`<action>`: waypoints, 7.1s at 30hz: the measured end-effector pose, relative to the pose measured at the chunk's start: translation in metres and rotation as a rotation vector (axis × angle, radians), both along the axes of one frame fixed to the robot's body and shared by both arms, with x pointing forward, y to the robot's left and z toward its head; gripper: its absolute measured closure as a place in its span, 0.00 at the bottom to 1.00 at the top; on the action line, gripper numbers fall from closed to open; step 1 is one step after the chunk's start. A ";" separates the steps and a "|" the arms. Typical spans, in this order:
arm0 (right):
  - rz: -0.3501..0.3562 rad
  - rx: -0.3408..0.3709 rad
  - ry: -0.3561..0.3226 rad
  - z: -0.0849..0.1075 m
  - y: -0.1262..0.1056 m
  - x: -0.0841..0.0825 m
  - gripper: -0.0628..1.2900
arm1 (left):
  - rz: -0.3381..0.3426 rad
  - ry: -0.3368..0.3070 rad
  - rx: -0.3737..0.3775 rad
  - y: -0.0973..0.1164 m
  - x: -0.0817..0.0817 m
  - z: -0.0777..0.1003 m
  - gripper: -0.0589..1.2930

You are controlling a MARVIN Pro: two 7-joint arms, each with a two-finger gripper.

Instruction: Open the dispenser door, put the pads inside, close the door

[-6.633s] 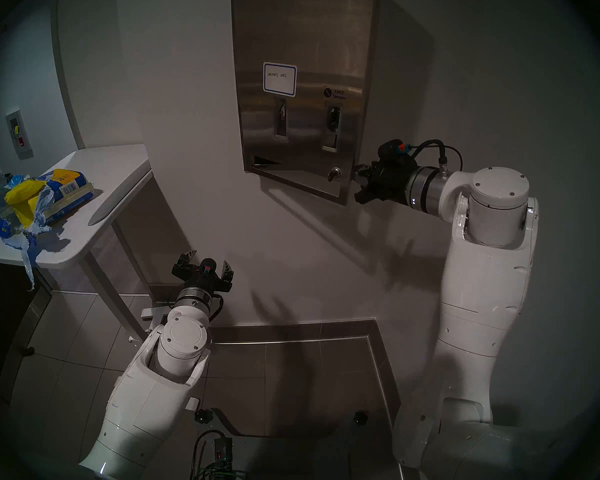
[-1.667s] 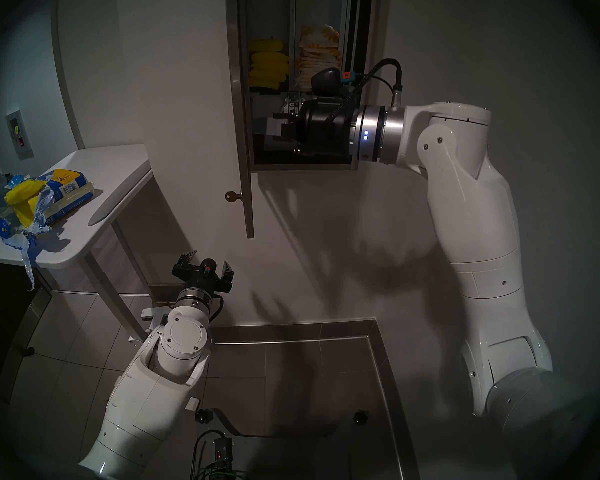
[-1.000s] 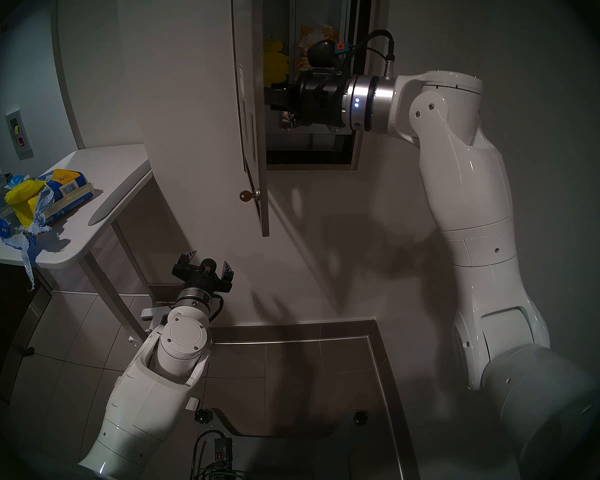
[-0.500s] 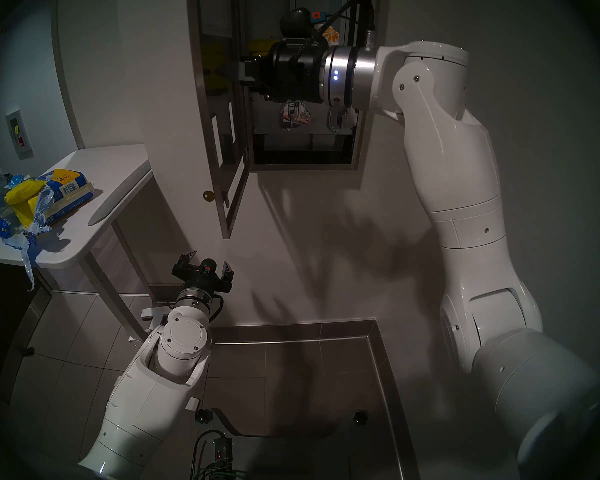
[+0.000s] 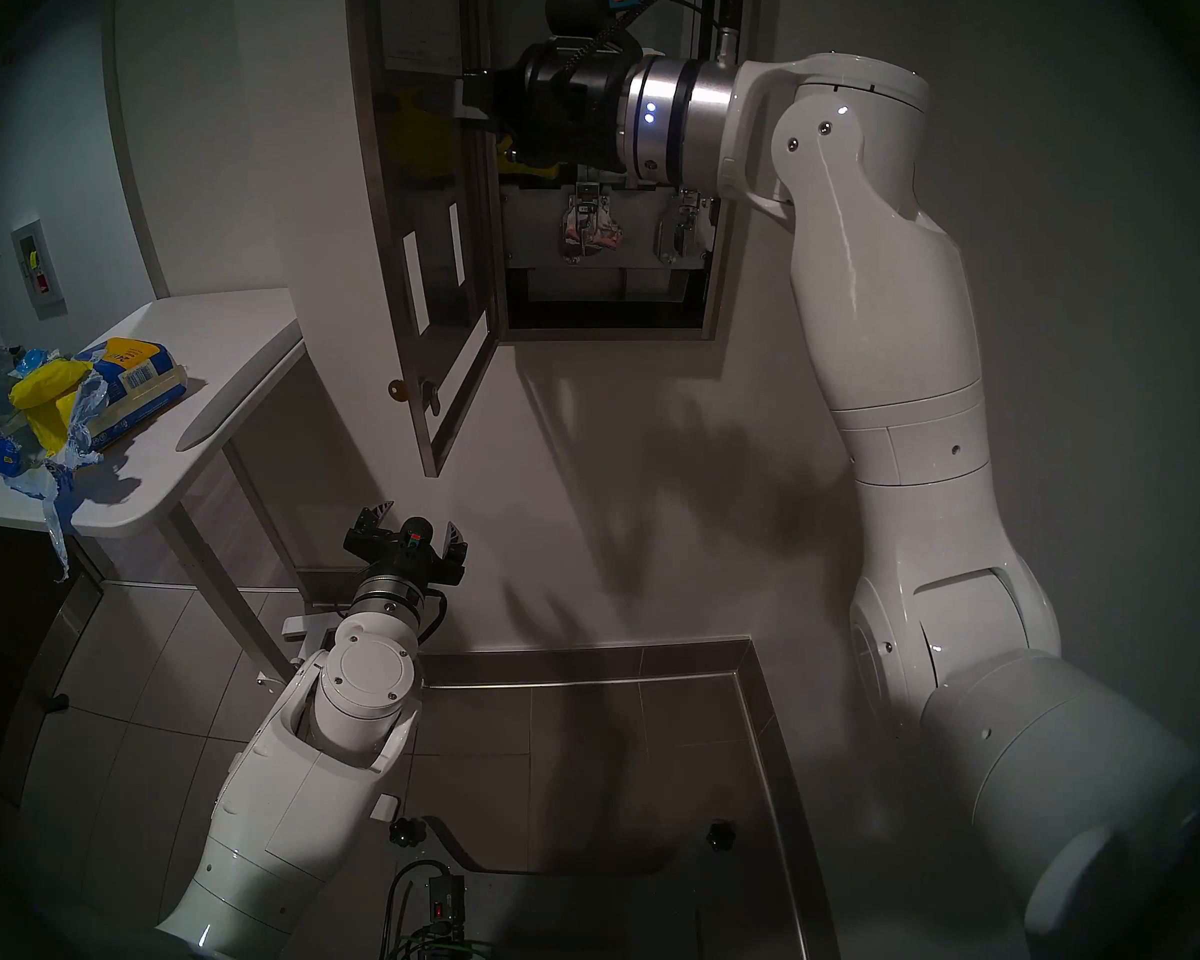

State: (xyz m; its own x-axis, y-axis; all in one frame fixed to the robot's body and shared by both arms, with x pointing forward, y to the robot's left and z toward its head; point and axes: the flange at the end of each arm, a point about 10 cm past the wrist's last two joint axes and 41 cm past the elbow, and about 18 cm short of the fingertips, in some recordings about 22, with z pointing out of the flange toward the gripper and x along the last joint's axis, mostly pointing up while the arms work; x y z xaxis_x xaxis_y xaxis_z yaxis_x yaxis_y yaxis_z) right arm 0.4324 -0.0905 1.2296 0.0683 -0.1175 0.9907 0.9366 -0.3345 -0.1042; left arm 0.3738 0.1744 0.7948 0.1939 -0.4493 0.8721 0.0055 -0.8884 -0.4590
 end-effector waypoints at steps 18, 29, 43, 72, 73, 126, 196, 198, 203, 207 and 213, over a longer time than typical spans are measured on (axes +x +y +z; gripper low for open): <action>-0.122 -0.110 0.052 -0.026 0.029 0.049 0.98 | 0.000 0.000 0.000 0.000 0.000 0.000 0.01; -0.212 -0.152 0.061 -0.039 0.046 0.089 0.98 | 0.000 0.001 0.000 0.000 0.000 0.000 0.01; -0.268 -0.149 0.052 -0.038 0.062 0.116 0.98 | 0.000 0.001 0.000 0.000 0.000 0.000 0.01; -0.179 -0.133 0.008 -0.029 0.028 0.101 0.98 | 0.000 0.001 0.000 0.000 0.000 0.000 0.01; -0.163 -0.130 0.005 -0.027 0.031 0.099 0.98 | 0.000 0.001 0.000 0.000 0.000 0.000 0.01; -0.414 -0.234 -0.173 -0.021 0.129 0.141 0.98 | 0.000 0.001 0.001 0.000 0.000 -0.001 0.01; -0.534 -0.274 -0.069 -0.016 -0.188 0.053 0.98 | 0.002 0.004 0.001 0.000 0.000 -0.002 0.01; -0.573 -0.266 -0.055 -0.020 -0.204 0.052 0.98 | 0.002 0.004 0.001 0.000 0.000 -0.002 0.01; -0.670 -0.248 -0.034 -0.030 -0.235 0.049 0.98 | 0.002 0.004 0.001 0.000 0.000 -0.002 0.01; -0.765 -0.232 -0.011 -0.043 -0.260 0.045 0.98 | 0.002 0.003 0.001 0.000 0.000 -0.002 0.01; -0.874 -0.207 0.037 -0.070 -0.282 0.041 0.98 | 0.001 0.003 0.001 0.000 0.000 -0.002 0.01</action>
